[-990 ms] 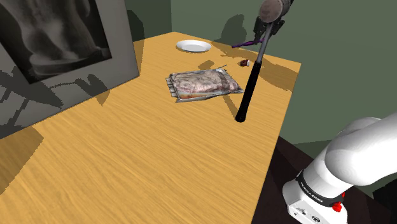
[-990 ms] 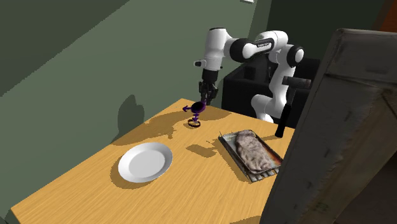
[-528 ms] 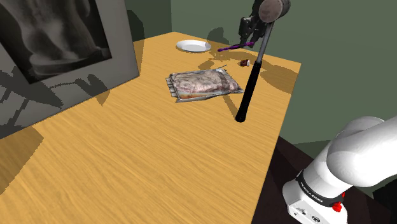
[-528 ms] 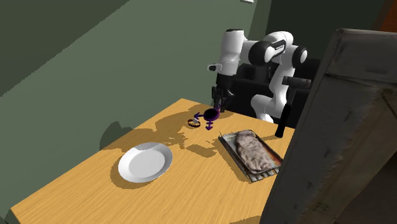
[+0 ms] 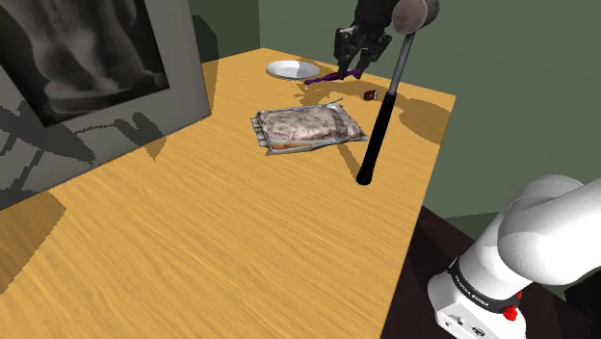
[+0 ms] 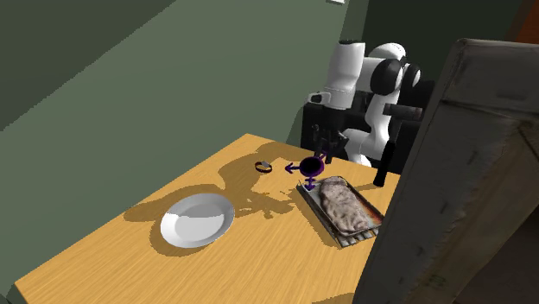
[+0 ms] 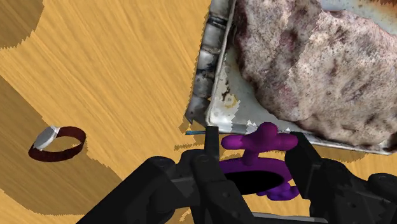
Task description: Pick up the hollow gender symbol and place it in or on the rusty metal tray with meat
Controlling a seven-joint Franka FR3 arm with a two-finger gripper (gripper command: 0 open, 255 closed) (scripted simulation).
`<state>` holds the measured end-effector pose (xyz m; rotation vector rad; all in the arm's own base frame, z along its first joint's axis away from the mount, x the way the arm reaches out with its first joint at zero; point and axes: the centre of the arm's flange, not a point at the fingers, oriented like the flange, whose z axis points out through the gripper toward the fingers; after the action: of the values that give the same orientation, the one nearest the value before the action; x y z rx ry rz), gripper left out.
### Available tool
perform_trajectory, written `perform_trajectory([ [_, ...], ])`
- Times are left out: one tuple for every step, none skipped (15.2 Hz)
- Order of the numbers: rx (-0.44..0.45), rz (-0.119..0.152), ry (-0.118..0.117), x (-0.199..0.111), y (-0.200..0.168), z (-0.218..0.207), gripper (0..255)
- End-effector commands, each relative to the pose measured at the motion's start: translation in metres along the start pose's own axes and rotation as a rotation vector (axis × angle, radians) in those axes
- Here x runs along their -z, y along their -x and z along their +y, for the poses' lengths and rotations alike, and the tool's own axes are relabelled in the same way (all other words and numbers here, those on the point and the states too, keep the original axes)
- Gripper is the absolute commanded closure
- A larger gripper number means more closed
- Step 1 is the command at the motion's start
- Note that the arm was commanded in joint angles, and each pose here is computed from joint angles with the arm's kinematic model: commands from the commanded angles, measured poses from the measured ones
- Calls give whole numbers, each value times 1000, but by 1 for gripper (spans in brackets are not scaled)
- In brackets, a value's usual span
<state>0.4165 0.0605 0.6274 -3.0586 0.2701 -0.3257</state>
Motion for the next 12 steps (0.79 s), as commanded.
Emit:
perform_trajectory([
  [-1,0,0,-1,3,-27,255],
  [-1,0,0,-1,6,-40,255],
  [-1,0,0,-1,9,-53,255],
  [-1,0,0,-1,12,-66,255],
  [-1,0,0,-1,16,-79,255],
  [-1,0,0,-1,19,-91,255],
  [-1,0,0,-1,19,-96,255],
  [-1,0,0,-6,21,-95,255],
  [-1,0,0,-12,22,-95,255],
  [-1,0,0,-17,23,-94,255],
  [-1,0,0,-22,24,-94,255],
  [-1,0,0,-27,25,-94,255],
])
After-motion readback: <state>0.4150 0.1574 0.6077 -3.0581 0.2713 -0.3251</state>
